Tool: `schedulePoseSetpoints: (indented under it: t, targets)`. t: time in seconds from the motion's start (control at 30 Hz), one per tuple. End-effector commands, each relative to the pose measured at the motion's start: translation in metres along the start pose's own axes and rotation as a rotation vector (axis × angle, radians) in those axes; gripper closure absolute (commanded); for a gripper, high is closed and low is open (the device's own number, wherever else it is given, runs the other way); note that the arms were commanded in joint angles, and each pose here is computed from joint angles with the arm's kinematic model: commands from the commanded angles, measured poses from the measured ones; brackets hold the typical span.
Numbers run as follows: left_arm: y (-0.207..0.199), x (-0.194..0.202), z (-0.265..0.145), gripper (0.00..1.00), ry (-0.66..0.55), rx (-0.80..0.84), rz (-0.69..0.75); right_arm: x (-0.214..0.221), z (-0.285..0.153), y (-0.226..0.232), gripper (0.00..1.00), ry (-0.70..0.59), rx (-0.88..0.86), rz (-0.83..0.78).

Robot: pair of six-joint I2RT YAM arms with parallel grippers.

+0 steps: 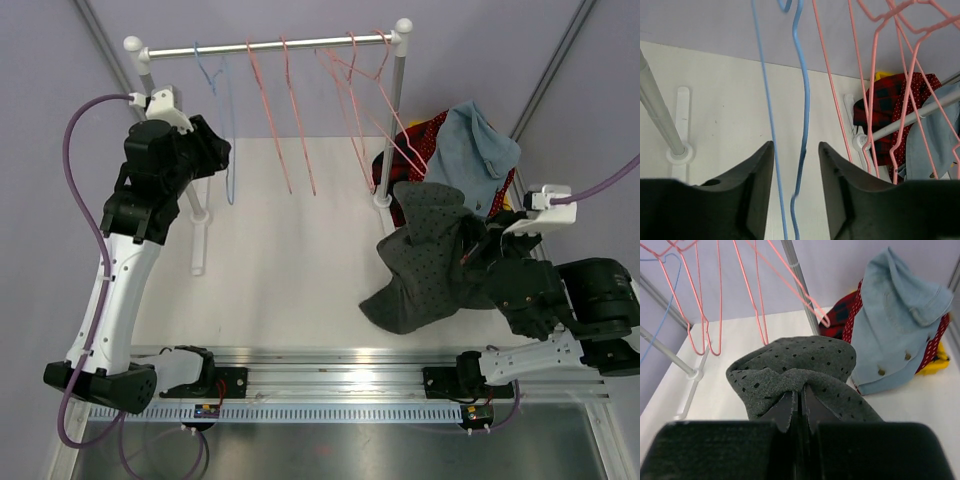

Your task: Remove the skirt from the hanger

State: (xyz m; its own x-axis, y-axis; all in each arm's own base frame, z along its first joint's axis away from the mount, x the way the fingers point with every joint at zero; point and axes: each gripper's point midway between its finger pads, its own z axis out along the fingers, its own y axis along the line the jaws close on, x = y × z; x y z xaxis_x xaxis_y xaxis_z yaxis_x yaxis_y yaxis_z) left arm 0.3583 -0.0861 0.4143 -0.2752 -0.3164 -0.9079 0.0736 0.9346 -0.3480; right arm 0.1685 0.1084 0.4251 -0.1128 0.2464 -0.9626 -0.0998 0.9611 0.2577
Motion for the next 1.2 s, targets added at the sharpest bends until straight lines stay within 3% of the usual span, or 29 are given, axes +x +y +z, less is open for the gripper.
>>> schedulePoseSetpoints:
  t: [0.0,0.13,0.2,0.3,0.43,0.53,0.63,0.7,0.73,0.83,1.03,1.17]
  targets:
    - [-0.007,-0.008,-0.004,0.53,-0.069,0.050,-0.015,-0.051,-0.002,-0.036,1.00,-0.191,0.188,-0.517]
    - [-0.006,0.001,-0.002,0.52,-0.050,0.053,-0.022,-0.036,-0.001,-0.005,1.00,-0.073,0.107,-0.802]
    - [-0.006,0.004,-0.002,0.52,-0.042,0.056,-0.023,-0.007,0.003,0.022,1.00,0.015,0.026,-0.981]
    - [-0.005,0.006,-0.005,0.46,-0.035,0.058,-0.017,0.022,0.027,0.048,1.00,0.075,-0.049,-1.010]
    - [-0.005,0.005,-0.014,0.26,-0.032,0.056,0.006,0.018,0.075,0.010,1.00,0.141,0.097,-0.882]
    - [-0.004,0.002,-0.023,0.12,-0.036,0.057,0.034,-0.033,0.094,-0.031,1.00,-0.003,0.259,-0.646]
    - [-0.004,-0.001,-0.030,0.05,-0.042,0.059,0.052,-0.063,0.102,-0.078,1.00,-0.062,0.440,-0.579]
    - [-0.008,0.000,-0.033,0.01,-0.033,0.081,0.057,-0.070,0.114,-0.094,1.00,-0.057,0.470,-0.560]
    - [-0.009,-0.001,-0.034,0.01,-0.035,0.084,0.059,-0.066,0.126,-0.115,1.00,-0.008,0.539,-0.573]
    - [-0.008,0.002,-0.035,0.01,-0.031,0.086,0.059,-0.087,0.139,-0.130,1.00,-0.025,0.597,-0.537]
    - [-0.006,0.011,-0.033,0.01,-0.025,0.090,0.058,-0.163,0.147,-0.108,1.00,-0.238,0.534,-0.359]
    - [-0.008,0.012,-0.032,0.01,-0.024,0.104,0.055,-0.198,0.169,-0.099,1.00,-0.306,0.557,-0.352]
